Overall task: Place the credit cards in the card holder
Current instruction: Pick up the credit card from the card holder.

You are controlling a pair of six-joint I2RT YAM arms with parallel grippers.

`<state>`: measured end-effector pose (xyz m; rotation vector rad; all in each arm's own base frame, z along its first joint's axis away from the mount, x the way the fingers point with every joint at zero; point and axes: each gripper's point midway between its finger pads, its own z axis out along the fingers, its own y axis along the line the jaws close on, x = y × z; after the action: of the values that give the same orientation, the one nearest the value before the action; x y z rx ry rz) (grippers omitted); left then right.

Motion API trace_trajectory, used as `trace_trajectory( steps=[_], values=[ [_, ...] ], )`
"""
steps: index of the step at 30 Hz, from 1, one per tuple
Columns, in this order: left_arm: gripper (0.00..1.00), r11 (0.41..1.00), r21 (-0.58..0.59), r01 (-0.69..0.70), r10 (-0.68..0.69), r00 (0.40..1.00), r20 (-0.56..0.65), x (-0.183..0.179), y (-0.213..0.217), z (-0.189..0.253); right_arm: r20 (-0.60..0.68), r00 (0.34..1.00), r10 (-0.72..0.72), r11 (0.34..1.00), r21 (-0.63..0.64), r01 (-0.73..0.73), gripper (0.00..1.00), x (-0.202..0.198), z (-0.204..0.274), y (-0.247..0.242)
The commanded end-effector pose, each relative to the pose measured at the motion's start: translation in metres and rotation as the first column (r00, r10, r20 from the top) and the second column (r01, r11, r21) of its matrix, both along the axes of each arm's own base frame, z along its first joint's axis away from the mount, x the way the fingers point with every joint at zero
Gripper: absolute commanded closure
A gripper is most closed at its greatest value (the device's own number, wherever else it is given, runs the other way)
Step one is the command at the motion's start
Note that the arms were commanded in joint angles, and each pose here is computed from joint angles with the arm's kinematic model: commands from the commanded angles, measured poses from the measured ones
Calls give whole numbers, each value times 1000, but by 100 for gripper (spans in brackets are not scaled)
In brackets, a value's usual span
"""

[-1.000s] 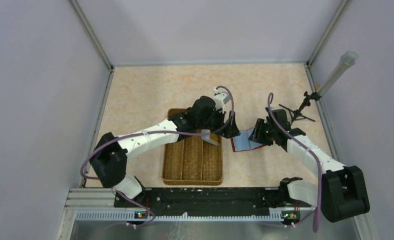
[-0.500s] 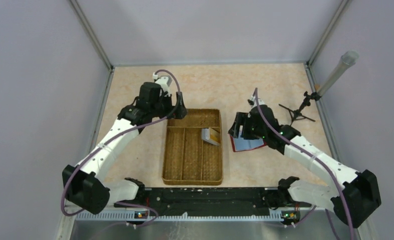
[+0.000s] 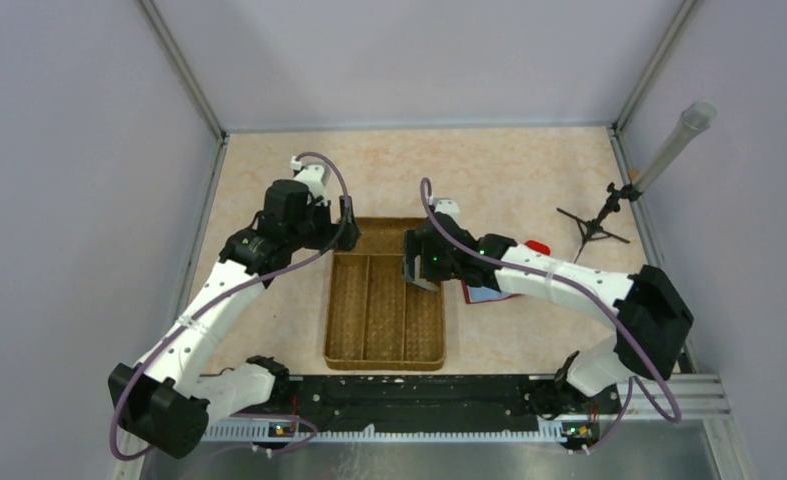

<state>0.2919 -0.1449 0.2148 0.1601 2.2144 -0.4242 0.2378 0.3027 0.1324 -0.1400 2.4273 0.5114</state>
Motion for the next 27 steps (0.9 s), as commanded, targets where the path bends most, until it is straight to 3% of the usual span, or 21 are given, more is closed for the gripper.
trace_trajectory(
  steps=[1, 12, 27],
  values=[
    [1, 1000, -11, 23, -22, 1000, 15, -1, -2, 3, 24, 999, -33, 998, -56, 34, 21, 14, -3, 11],
    [1, 1000, -11, 22, -22, 999, 33, -2, -1, 6, 2, 1000, -15, 987, -161, 15, 20, 26, -36, 28],
    [1, 999, -13, 37, -37, 999, 13, -3, -4, 0, 33, 999, 40, 985, -170, -34, 34, 24, -25, 47]
  ],
)
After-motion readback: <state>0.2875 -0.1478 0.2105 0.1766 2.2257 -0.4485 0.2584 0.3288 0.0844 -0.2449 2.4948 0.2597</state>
